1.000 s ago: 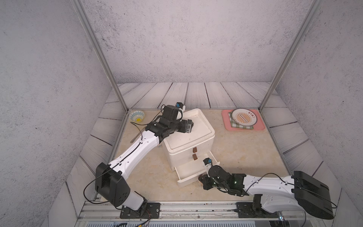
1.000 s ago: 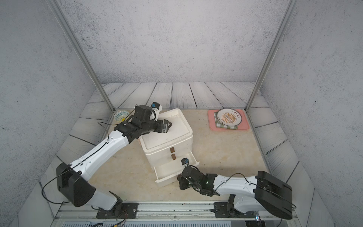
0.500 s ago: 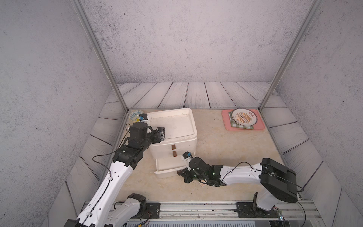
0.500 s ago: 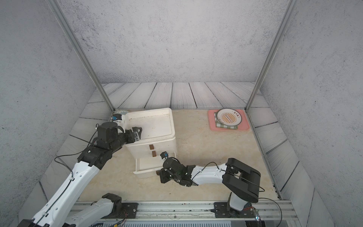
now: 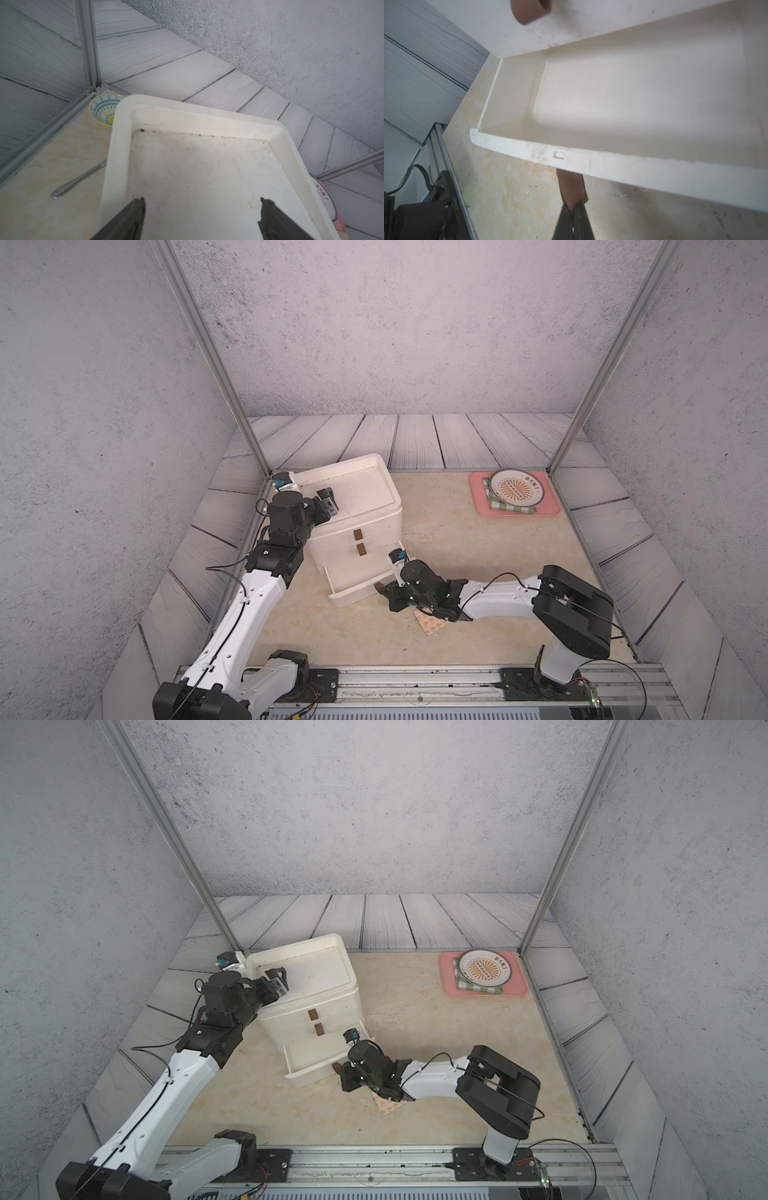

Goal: Please put the sticky notes in the drawer by color
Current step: Move the storage box to the center of the board.

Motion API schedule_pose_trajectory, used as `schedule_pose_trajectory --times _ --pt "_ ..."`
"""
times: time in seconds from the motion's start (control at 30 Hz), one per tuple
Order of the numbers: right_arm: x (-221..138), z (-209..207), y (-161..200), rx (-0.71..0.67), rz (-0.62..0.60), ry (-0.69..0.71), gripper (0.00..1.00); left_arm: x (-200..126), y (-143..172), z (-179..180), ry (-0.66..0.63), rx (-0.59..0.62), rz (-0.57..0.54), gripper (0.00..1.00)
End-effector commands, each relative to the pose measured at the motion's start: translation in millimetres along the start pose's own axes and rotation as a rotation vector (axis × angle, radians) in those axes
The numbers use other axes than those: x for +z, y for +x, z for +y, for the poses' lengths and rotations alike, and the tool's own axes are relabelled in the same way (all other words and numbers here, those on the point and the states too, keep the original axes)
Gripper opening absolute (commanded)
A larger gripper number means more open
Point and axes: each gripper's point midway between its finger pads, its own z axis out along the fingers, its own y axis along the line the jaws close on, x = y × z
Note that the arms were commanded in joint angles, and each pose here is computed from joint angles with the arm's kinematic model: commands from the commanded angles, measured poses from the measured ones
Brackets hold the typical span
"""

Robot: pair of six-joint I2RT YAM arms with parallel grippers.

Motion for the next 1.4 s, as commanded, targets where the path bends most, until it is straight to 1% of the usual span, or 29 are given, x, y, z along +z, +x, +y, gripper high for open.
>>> schedule_pose_trajectory --times 0.0,0.07,0.17,0.2,0.27,0.33,0.43,0.63,0.7,0.83,0.9,0.97,1.07,1.13,1.23,1.3,1.37 --pt "-21 -24 -7 0.038 -0.042 0.051 0.00 -3 69 96 -0.339 -0.041 0.262 0.91" --pt "-25 -34 -5 0.063 -0.048 0.065 0.00 -8 49 86 -0.308 -0.044 0.245 0.92" --pt "-24 -35 -1 0.072 -0.040 0.058 0.00 -22 16 66 -0.237 -0.031 0.188 0.91" --pt "-22 -35 0 0.076 -0.037 0.053 0.00 -28 9 65 -0.246 -0.030 0.172 0.91" --pt "-18 -31 -1 0.083 -0.038 0.033 0.00 -44 -3 77 -0.312 -0.042 0.141 0.90" --pt "-16 -27 -3 0.083 -0.036 0.013 0.00 -51 -7 88 -0.326 -0.063 0.102 0.89" --pt "-15 -25 -2 0.088 -0.036 0.002 0.00 -49 2 103 -0.339 -0.114 0.121 0.88" --pt "-21 -23 -2 0.091 -0.039 -0.008 0.00 0 43 135 -0.394 -0.185 0.236 0.80" --pt "-24 -23 -2 0.090 -0.042 -0.009 0.00 19 48 134 -0.359 -0.211 0.248 0.79" --pt "-28 -27 0 0.086 -0.039 0.016 0.00 61 56 106 -0.205 -0.246 0.359 0.78" --pt "-28 -31 3 0.084 -0.034 0.030 0.00 80 61 91 -0.159 -0.236 0.405 0.79" --pt "-26 -36 5 0.080 -0.031 0.054 0.00 99 68 68 -0.097 -0.223 0.450 0.79" --pt "-22 -37 2 0.071 -0.029 0.065 0.00 119 82 36 -0.048 -0.165 0.505 0.80" --pt "-18 -38 -1 0.067 -0.027 0.075 0.00 129 88 18 -0.021 -0.140 0.518 0.80" --pt "-15 -46 -8 0.079 -0.027 0.094 0.00 140 94 0 0.001 -0.135 0.544 0.81" --pt "-16 -50 -15 0.099 -0.039 0.079 0.00 143 95 -9 0.013 -0.132 0.554 0.81" --pt "-23 -45 -25 0.085 -0.040 0.067 0.00 140 94 -15 0.022 -0.124 0.556 0.81"
